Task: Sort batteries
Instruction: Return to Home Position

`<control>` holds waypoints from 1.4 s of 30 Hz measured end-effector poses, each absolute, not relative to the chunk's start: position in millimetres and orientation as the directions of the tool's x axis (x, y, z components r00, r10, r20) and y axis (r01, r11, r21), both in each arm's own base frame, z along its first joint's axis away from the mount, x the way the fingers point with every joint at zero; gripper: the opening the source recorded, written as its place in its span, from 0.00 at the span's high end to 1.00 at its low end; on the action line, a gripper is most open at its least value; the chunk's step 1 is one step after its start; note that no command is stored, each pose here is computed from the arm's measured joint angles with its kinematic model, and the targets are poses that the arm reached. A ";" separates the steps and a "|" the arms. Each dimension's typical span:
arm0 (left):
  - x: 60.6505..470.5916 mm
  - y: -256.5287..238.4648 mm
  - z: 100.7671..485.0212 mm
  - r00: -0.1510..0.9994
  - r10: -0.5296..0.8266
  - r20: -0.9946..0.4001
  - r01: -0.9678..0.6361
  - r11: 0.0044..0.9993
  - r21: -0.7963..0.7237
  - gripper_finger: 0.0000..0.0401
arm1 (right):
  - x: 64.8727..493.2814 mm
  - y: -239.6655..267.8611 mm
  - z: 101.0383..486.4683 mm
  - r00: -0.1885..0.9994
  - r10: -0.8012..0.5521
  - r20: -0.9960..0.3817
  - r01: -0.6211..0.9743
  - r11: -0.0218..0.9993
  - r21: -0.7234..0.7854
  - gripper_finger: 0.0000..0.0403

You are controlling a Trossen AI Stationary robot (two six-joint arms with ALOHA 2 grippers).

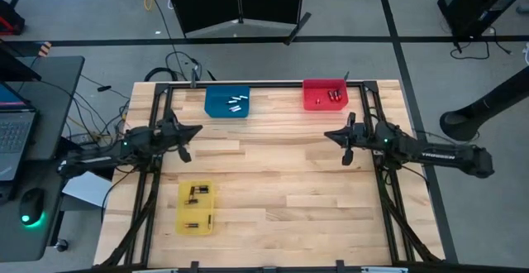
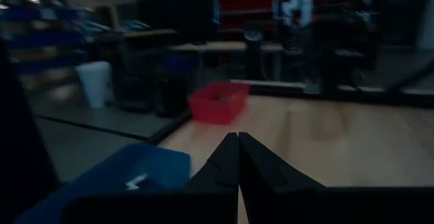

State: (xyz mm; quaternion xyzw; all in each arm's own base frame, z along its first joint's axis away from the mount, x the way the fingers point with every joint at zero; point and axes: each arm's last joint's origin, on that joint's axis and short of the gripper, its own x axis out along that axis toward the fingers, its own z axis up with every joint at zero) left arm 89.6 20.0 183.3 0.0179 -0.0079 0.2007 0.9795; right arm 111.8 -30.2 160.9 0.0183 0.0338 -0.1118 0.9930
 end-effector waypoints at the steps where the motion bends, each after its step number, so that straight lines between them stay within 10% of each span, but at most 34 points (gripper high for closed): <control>1: 90.7 20.9 180.9 0.909 0.415 0.042 -0.416 0.909 0.032 0.98 | 110.2 -30.1 159.7 0.969 -0.232 -0.084 0.235 0.971 0.030 0.99; 42: 96.1 22.4 168.1 0.899 0.437 0.020 -0.436 0.899 -0.036 0.98 | 97.8 -33.0 159.0 0.945 -0.318 -0.079 0.321 0.947 0.022 0.98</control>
